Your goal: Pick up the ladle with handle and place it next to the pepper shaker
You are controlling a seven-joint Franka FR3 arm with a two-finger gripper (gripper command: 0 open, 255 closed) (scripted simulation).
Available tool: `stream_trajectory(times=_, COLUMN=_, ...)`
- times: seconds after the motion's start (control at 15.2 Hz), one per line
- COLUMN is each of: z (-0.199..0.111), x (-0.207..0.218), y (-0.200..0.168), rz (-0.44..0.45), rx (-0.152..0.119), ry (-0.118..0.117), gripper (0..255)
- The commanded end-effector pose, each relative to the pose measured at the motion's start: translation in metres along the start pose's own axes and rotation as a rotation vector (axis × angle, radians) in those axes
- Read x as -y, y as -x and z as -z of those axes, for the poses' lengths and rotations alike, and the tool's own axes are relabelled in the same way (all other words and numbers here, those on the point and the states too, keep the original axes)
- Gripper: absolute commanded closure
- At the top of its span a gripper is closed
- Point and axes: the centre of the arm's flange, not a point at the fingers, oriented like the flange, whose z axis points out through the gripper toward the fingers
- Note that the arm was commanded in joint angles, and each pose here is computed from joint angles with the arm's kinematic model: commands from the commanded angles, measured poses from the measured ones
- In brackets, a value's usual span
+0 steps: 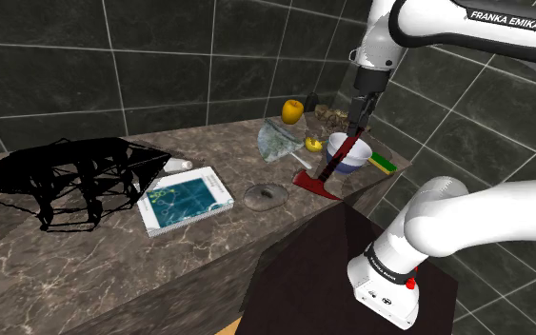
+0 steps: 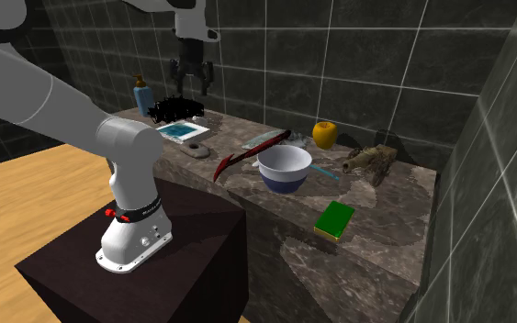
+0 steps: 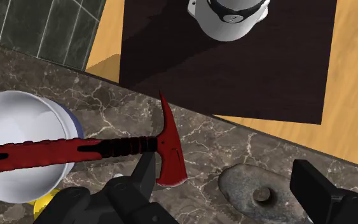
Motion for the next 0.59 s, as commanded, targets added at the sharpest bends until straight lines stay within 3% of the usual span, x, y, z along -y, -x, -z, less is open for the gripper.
stream_trajectory(times=0.0, z=0.000, x=0.000, y=0.000, rz=0.000, rx=0.000, ry=0.000, gripper=0)
stream_trajectory(times=0.53, z=-0.035, x=-0.105, y=-0.030, rz=0.091, rx=-0.050, ry=-0.079, gripper=0)
